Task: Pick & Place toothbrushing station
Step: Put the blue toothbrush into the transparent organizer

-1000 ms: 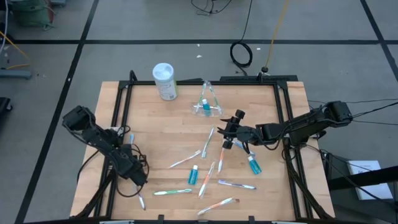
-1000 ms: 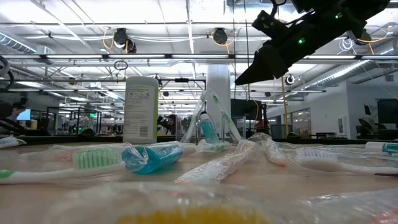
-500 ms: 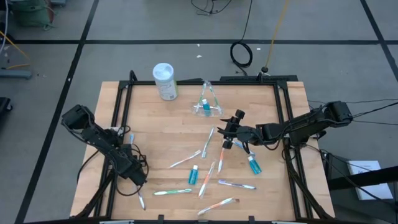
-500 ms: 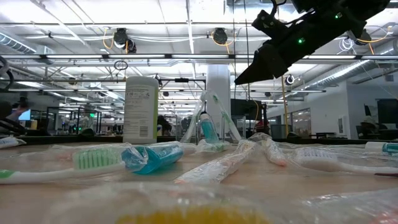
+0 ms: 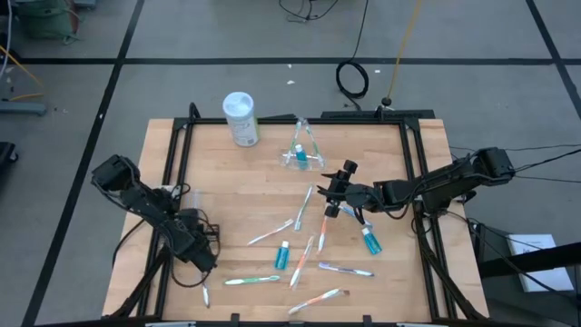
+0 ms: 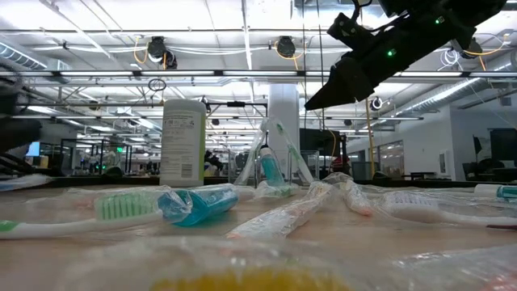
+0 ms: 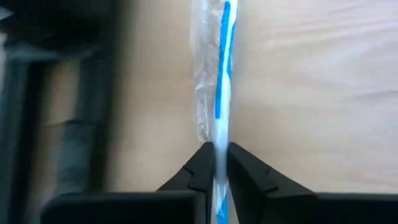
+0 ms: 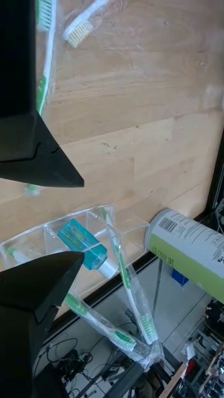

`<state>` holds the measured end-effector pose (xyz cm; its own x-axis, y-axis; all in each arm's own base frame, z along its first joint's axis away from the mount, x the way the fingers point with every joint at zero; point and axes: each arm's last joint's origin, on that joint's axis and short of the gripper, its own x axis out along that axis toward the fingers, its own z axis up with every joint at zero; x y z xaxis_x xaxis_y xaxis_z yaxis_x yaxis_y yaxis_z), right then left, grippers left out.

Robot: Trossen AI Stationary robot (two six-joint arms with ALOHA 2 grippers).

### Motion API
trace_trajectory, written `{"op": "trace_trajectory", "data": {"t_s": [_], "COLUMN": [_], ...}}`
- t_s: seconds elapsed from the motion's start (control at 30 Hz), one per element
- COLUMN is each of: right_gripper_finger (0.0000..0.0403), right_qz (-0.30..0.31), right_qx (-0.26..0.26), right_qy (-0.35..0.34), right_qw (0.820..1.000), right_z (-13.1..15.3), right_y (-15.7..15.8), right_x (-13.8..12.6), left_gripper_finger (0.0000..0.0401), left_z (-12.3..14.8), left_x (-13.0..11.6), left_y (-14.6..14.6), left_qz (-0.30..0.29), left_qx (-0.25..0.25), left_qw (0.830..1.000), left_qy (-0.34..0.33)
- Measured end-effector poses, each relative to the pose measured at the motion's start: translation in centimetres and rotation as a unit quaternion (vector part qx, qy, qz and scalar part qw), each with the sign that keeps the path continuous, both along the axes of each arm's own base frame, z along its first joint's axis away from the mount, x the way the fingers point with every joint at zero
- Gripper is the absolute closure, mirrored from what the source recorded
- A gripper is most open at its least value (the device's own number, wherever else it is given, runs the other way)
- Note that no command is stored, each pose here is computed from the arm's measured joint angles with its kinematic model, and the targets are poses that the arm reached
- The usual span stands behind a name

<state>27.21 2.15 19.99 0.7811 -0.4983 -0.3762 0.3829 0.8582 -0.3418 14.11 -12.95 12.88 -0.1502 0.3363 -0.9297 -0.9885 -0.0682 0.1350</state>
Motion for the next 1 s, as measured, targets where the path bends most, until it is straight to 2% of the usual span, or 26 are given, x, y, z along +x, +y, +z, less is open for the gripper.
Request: {"op": "trace_trajectory", "data": {"t_s": [0.07,0.13,0.2,0.3,0.43,0.57,0.7,0.8,0.93,1.0], "right_gripper_finger": [0.0232,0.0232,0.0232,0.0232,0.0232,0.0232,0.0232,0.0232,0.0232,0.0232], "right_qz": [0.0,0.0,-0.001,0.005,0.068,0.119,0.158,0.164,0.162,0.167], "right_qx": [0.0,0.0,0.004,0.036,0.083,0.114,0.133,0.157,0.171,0.175], "right_qy": [0.0,-0.001,-0.006,-0.025,-0.041,-0.076,-0.107,-0.129,-0.2,-0.232], "right_qw": [1.0,1.0,1.0,0.999,0.993,0.983,0.973,0.965,0.951,0.942], "right_z": [0.0,0.0,0.1,0.2,0.4,0.7,0.3,-0.7,-0.6,-0.5], "right_y": [0.0,0.0,0.0,0.1,0.1,0.0,0.1,0.1,0.0,0.0], "right_x": [0.0,0.0,0.0,0.1,0.5,1.1,1.5,1.5,1.3,1.0], "left_gripper_finger": [0.0363,0.0377,0.0391,0.0384,0.0374,0.039,0.039,0.0374,0.0374,0.0384], "left_z": [0.9,1.9,3.2,5.0,6.7,7.2,7.9,8.8,10.3,10.7], "left_x": [1.1,1.7,2.6,4.2,6.4,9.2,12.5,14.5,16.3,16.7], "left_y": [-0.4,-0.3,-0.4,-0.1,0.4,1.2,1.8,2.3,2.5,2.8], "left_qz": [-0.028,-0.057,-0.095,-0.151,-0.219,-0.301,-0.398,-0.466,-0.524,-0.545], "left_qx": [0.015,0.062,0.099,0.149,0.197,0.216,0.224,0.244,0.291,0.301], "left_qw": [0.999,0.994,0.985,0.966,0.941,0.913,0.869,0.824,0.765,0.747], "left_qy": [-0.041,-0.066,-0.106,-0.151,-0.169,-0.174,-0.192,-0.212,-0.234,-0.235]}}
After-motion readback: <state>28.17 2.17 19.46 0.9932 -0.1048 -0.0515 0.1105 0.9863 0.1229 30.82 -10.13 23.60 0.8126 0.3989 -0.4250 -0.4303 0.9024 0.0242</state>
